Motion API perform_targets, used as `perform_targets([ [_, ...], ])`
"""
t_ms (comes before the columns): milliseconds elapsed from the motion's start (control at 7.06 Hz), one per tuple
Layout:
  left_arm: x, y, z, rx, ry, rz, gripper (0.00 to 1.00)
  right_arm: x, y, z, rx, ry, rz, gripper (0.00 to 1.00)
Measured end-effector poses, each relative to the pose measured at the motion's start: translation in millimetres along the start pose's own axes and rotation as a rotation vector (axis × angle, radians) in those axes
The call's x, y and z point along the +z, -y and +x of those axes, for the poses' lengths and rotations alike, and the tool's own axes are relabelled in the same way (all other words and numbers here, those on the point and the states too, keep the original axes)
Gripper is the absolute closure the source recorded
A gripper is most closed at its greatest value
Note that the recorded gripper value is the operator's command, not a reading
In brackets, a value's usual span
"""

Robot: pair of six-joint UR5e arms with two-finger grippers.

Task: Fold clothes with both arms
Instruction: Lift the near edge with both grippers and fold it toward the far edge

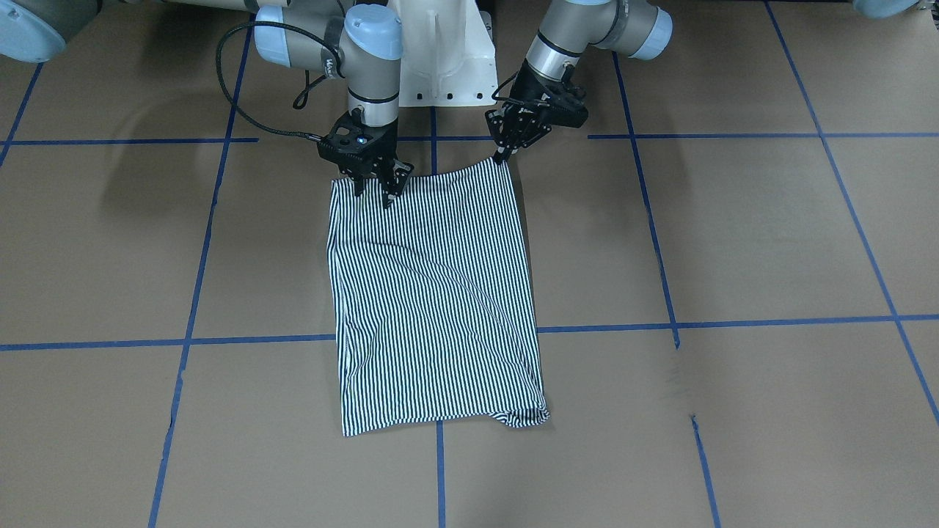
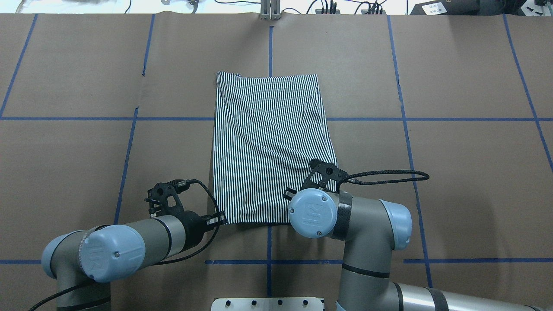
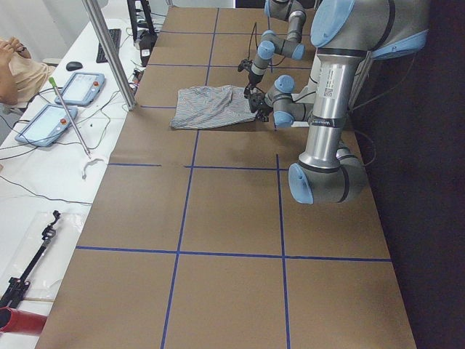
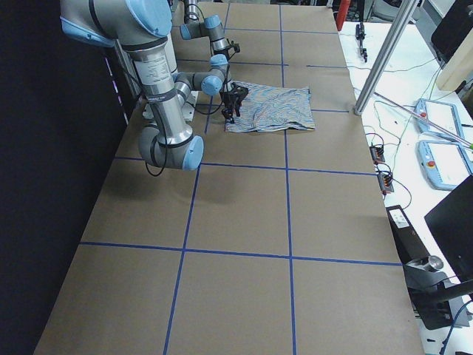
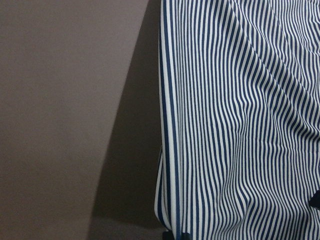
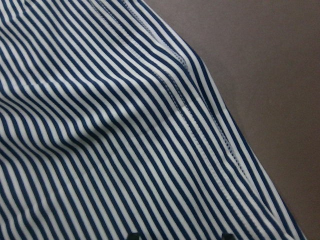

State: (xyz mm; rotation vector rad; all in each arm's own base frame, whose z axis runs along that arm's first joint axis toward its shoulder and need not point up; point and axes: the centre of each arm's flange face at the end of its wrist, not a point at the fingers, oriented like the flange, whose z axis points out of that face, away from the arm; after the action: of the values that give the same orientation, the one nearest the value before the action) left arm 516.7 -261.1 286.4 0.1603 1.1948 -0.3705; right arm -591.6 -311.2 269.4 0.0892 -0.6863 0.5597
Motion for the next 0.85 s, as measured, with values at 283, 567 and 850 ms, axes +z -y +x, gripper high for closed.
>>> perform_targets([
  [283, 0.0, -0.3, 0.0, 0.000, 0.000, 0.000, 1.00, 1.0, -5.0, 1.0, -0.006, -0.004, -0.004, 0.50],
  [567, 0.2, -2.0, 0.0, 0.001, 0.000, -0.003, 1.00, 1.4, -7.2, 1.5, -0.009, -0.006, -0.005, 0.90],
  [850, 0.1, -2.5, 0.3, 0.001, -0.002, -0.003, 1.00, 1.1, -10.3, 1.5, -0.005, -0.004, -0.007, 1.00],
])
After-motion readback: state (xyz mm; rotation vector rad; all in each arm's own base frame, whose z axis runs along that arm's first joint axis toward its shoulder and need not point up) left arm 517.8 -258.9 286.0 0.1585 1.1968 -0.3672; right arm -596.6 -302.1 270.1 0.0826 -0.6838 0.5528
